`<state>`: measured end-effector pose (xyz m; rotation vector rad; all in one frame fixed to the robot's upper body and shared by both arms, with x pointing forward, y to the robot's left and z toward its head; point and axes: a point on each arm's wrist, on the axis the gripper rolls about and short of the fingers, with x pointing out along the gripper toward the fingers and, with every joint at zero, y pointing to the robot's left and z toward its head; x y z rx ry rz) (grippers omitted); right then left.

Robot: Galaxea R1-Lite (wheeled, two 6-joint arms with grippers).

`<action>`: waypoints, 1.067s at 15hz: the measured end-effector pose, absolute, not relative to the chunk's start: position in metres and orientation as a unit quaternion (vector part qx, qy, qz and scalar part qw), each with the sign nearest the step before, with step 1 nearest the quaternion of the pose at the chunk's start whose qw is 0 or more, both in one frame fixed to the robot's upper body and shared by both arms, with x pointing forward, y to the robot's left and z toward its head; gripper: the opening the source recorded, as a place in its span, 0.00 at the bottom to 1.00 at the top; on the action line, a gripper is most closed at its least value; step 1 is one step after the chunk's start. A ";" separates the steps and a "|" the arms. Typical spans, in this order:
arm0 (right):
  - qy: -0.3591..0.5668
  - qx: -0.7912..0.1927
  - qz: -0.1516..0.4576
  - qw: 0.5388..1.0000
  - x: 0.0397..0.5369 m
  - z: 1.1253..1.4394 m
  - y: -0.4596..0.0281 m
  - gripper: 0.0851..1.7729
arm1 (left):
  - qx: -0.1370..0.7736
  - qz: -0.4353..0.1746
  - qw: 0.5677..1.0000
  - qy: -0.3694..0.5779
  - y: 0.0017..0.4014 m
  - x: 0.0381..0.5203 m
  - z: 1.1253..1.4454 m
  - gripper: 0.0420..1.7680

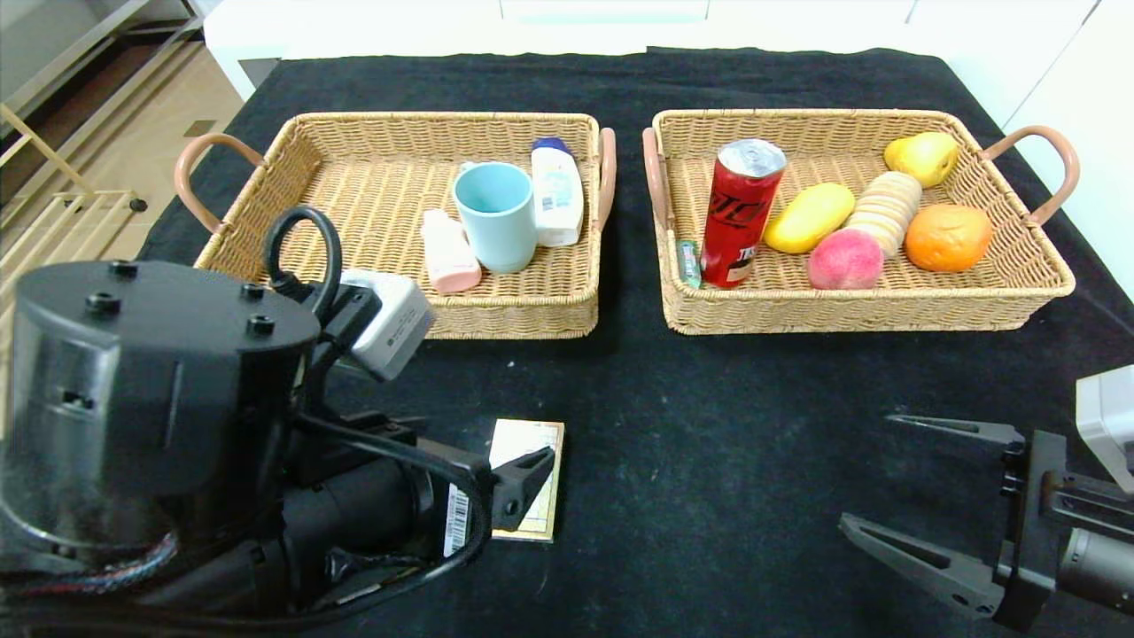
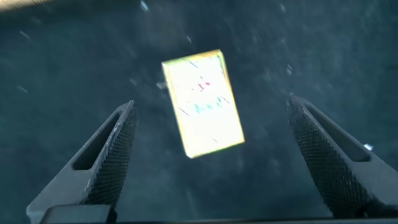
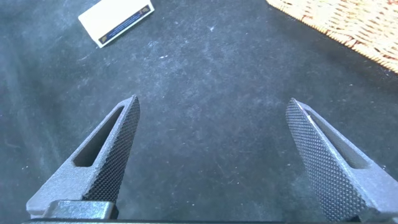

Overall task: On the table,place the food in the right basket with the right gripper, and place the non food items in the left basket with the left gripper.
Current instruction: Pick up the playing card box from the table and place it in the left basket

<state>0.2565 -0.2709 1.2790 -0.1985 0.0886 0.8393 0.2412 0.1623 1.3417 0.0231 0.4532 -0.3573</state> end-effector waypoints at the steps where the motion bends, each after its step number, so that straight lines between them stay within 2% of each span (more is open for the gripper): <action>1: 0.043 -0.096 0.407 0.907 0.256 1.279 -0.271 0.96 | 0.002 -0.177 0.955 0.238 0.161 0.243 1.343 0.97; 7: 0.044 -0.097 0.411 0.905 0.255 1.278 -0.269 0.96 | 0.004 -0.137 0.937 0.322 0.150 0.266 1.336 0.97; 16: 0.048 -0.100 0.425 0.898 0.252 1.275 -0.265 0.96 | 0.057 -0.075 0.938 0.335 0.127 0.289 1.307 0.97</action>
